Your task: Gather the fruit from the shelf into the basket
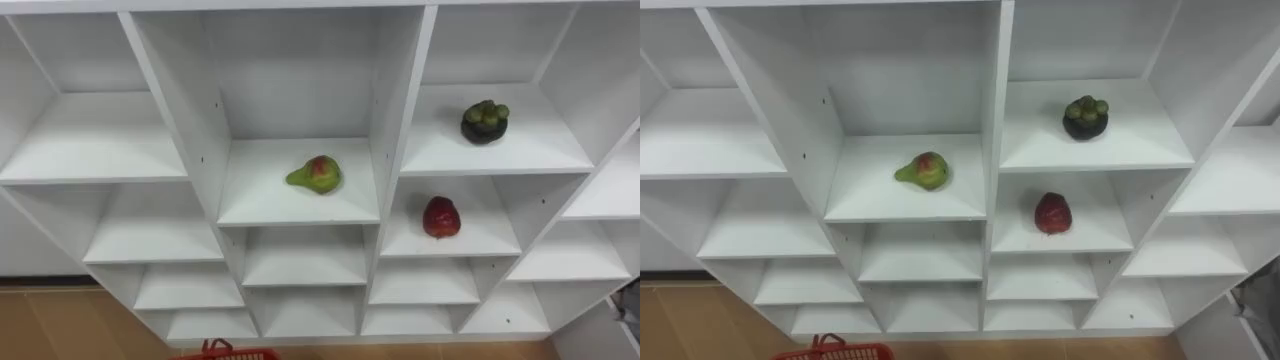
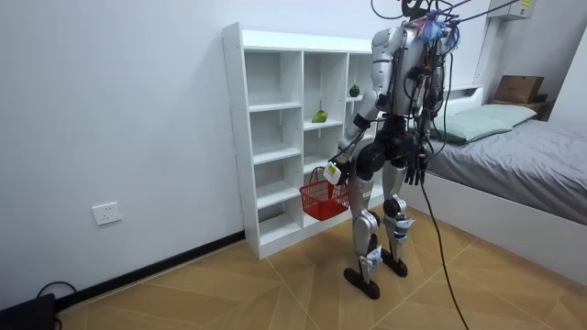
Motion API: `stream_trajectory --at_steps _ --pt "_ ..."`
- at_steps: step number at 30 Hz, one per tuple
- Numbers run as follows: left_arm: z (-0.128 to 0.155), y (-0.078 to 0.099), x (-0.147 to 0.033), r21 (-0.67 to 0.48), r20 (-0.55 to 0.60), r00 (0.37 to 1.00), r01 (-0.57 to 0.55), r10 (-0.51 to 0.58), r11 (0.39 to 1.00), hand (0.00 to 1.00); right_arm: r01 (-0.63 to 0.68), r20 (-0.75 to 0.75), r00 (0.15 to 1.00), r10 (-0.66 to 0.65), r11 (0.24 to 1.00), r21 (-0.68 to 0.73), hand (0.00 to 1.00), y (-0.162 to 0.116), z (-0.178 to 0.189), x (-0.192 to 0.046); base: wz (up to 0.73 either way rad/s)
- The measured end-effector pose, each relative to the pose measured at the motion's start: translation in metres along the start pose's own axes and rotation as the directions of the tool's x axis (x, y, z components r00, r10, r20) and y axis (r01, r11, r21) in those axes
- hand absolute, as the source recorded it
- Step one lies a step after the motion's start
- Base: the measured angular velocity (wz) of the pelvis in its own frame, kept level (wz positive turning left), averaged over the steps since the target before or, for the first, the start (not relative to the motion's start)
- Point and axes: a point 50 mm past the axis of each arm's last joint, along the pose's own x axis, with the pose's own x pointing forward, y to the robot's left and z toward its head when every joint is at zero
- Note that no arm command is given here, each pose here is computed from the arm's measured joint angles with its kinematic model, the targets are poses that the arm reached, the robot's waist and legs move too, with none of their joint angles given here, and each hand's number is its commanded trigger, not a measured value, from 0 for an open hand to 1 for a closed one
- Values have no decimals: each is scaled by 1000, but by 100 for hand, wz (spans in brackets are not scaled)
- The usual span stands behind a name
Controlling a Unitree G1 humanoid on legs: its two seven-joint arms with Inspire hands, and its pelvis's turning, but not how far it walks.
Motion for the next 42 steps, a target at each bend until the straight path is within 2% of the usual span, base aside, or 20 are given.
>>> stream_trajectory --at_steps 19,28,40,42 --pt "1 -5 2 13 9 1000 -11 11 1000 100 10 16 1000 -10 1000 1 0 -2 4 1 -3" --pt "1 -4 1 24 22 1000 -23 22 999 100 86 61 994 -87 996 14 0 -7 11 0 -6" --pt "3 -3 1 27 43 999 -30 29 999 100 228 110 961 -252 954 196 0 -17 13 -3 -1" --pt "4 -3 1 28 55 998 -29 28 999 100 260 180 932 -315 926 273 0 -22 24 -8 -12"
